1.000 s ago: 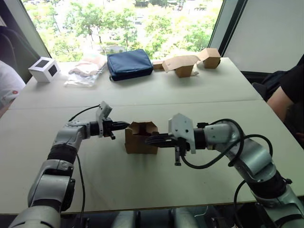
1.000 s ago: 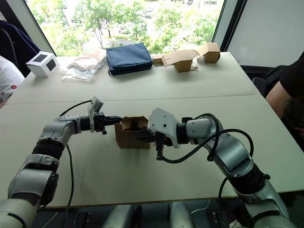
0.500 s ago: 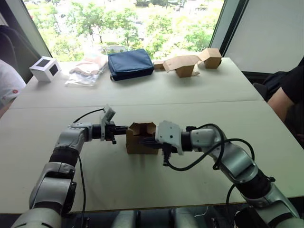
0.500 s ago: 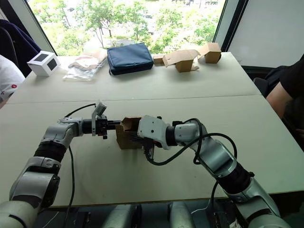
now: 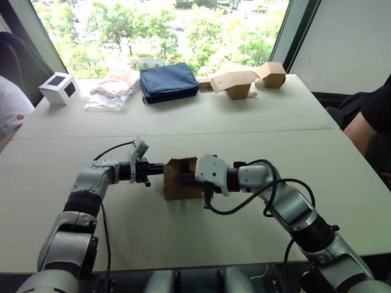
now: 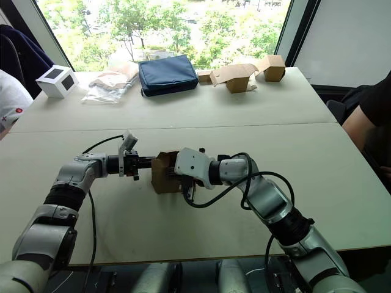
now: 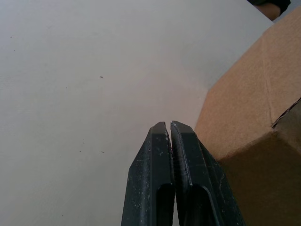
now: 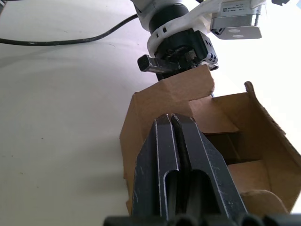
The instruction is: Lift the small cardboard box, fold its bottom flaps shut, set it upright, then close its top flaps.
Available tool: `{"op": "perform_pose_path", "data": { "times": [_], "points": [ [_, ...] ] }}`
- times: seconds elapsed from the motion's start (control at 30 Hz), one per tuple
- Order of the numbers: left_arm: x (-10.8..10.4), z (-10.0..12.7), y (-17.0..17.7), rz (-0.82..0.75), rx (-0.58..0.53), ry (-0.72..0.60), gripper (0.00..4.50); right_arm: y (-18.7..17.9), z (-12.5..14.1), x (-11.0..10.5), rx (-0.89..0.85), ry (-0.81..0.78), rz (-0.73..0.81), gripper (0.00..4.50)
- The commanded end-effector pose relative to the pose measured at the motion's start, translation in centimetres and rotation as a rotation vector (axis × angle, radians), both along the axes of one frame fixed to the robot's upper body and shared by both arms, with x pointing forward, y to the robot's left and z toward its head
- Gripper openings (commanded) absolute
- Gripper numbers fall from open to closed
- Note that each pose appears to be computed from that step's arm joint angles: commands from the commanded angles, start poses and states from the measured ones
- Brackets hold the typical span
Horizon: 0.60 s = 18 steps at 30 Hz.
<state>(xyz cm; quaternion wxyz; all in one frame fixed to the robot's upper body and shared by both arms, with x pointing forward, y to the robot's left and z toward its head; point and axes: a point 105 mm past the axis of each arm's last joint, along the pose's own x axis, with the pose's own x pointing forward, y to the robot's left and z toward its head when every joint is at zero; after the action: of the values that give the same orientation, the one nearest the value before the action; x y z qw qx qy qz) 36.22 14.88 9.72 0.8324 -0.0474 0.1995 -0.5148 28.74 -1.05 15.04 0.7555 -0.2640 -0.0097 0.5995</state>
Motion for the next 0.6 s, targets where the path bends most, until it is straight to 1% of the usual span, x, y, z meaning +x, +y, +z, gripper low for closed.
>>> {"op": "perform_pose_path", "data": {
  "times": [0.03, 0.17, 0.23, 0.3, 0.37, 0.4, 0.5, 0.57, 0.6],
  "points": [
    [0.3, 0.9, 0.4, 0.033, -0.010, -0.045, 0.11, -0.4, 0.9, 0.8, 0.079, -0.005, -0.014, 0.00],
    [0.5, 0.7, 1.1, 0.080, -0.006, -0.048, 0.11, -0.7, 0.5, 1.2, 0.086, 0.011, -0.013, 0.00],
    [0.5, 1.2, 1.7, 0.107, -0.015, -0.059, 0.11, -0.7, 0.5, 1.2, 0.092, 0.015, -0.008, 0.00],
    [0.4, 2.8, 2.5, 0.134, -0.062, -0.089, 0.11, -0.7, 0.6, 1.3, 0.104, 0.020, -0.007, 0.00],
    [0.2, 5.7, 2.7, 0.154, -0.121, -0.133, 0.11, -0.8, 0.8, 1.5, 0.111, 0.021, -0.014, 0.00],
    [-0.6, 7.0, 2.5, 0.131, -0.128, -0.161, 0.11, -0.8, 0.8, 1.5, 0.114, 0.023, -0.015, 0.00],
    [-3.4, 9.4, 1.9, 0.054, -0.107, -0.213, 0.11, -0.8, 0.8, 1.5, 0.125, 0.031, -0.019, 0.00],
    [-5.0, 10.2, 1.6, 0.023, -0.084, -0.225, 0.11, -0.8, 0.8, 1.6, 0.130, 0.035, -0.020, 0.00],
    [-5.6, 10.3, 1.5, 0.016, -0.071, -0.220, 0.11, -0.8, 0.8, 1.6, 0.131, 0.036, -0.021, 0.00]
  ]
}}
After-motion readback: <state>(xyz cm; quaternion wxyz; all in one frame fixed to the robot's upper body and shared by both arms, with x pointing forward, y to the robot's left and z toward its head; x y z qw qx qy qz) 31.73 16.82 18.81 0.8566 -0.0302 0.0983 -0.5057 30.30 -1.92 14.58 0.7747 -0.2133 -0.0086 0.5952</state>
